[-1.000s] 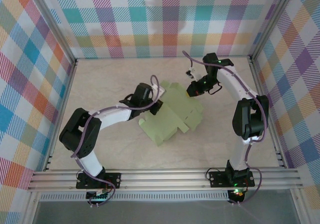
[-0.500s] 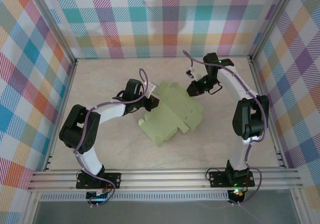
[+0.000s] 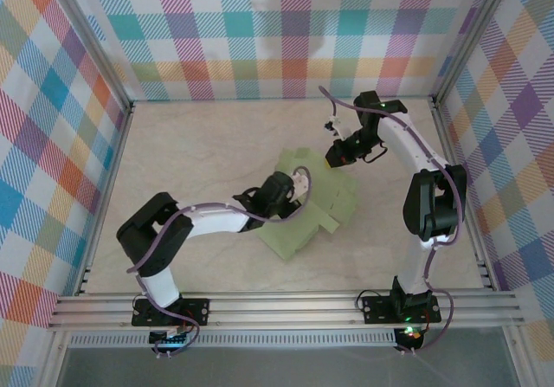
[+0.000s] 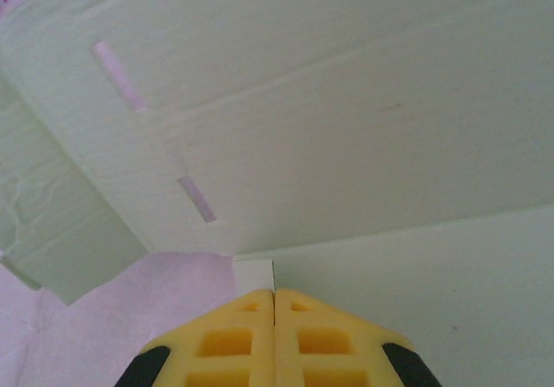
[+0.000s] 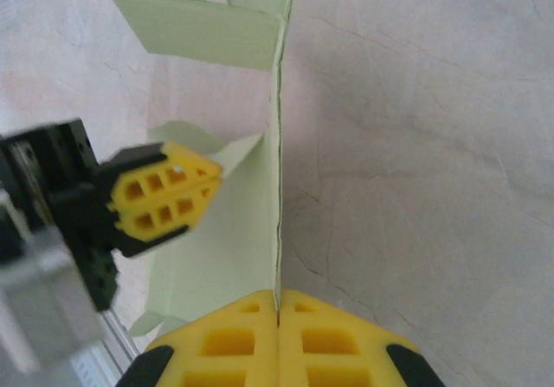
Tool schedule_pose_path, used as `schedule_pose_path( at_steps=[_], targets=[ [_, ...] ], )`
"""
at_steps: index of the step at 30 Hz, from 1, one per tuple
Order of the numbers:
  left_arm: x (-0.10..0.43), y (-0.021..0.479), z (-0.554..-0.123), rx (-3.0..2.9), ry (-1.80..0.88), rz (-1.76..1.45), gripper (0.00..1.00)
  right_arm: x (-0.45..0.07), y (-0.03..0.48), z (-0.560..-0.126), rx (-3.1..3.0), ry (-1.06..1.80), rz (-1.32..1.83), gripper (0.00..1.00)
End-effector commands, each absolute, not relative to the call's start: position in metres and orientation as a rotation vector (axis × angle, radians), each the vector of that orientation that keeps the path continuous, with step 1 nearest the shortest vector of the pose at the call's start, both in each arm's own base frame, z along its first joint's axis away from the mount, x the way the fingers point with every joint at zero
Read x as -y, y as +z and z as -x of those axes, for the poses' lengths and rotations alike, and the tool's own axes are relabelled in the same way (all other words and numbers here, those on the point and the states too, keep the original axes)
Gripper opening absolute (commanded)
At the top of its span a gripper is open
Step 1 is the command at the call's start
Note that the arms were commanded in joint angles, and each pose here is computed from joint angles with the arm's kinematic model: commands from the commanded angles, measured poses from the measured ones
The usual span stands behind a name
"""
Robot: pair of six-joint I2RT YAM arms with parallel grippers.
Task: Fold the paper box
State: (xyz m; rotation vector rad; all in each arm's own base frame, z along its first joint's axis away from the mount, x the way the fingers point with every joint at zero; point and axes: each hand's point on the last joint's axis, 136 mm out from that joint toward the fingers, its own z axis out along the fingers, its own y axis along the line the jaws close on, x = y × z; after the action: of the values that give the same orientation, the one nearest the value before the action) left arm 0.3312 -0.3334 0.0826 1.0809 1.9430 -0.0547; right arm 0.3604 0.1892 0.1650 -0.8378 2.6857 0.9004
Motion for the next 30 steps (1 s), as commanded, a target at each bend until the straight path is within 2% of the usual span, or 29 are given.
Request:
schedule_pose_path(
  at_steps=[1, 7, 14, 16, 18, 20, 23, 27, 30],
  targets=[
    [0.344, 0.096, -0.341, -1.858, 0.089, -1.066, 0.0, -0.198, 0.174, -0.374, -2.615, 0.931, 0.839, 0.0],
    [0.349, 0.093, -0.34, -1.88, 0.047, -1.075, 0.0, -0.197, 0.173, -0.377, -2.621, 0.922, 0.827, 0.0],
    [0.339, 0.107, -0.341, -1.965, -0.339, -0.931, 0.02, -0.197, 0.174, -0.374, -2.624, 0.925, 0.83, 0.0],
    [0.336, 0.112, -0.342, -1.982, -0.474, -0.89, 0.09, -0.197, 0.173, -0.374, -2.623, 0.925, 0.829, 0.0],
    [0.331, 0.118, -0.346, -1.99, -0.658, -0.812, 0.32, -0.197, 0.171, -0.374, -2.625, 0.926, 0.824, 0.0],
    [0.323, 0.125, -0.355, -1.989, -0.854, -0.723, 0.46, -0.197, 0.168, -0.375, -2.619, 0.918, 0.822, 0.0],
    [0.314, 0.134, -0.361, -1.965, -1.015, -0.659, 0.55, -0.195, 0.163, -0.378, -2.615, 0.888, 0.81, 0.0],
    [0.303, 0.154, -0.364, -1.911, -1.055, -0.6, 0.67, -0.194, 0.159, -0.38, -2.596, 0.851, 0.815, 0.0],
    [0.285, 0.167, -0.373, -1.881, -1.02, -0.524, 0.68, -0.193, 0.157, -0.382, -2.579, 0.808, 0.831, 0.0]
  ],
)
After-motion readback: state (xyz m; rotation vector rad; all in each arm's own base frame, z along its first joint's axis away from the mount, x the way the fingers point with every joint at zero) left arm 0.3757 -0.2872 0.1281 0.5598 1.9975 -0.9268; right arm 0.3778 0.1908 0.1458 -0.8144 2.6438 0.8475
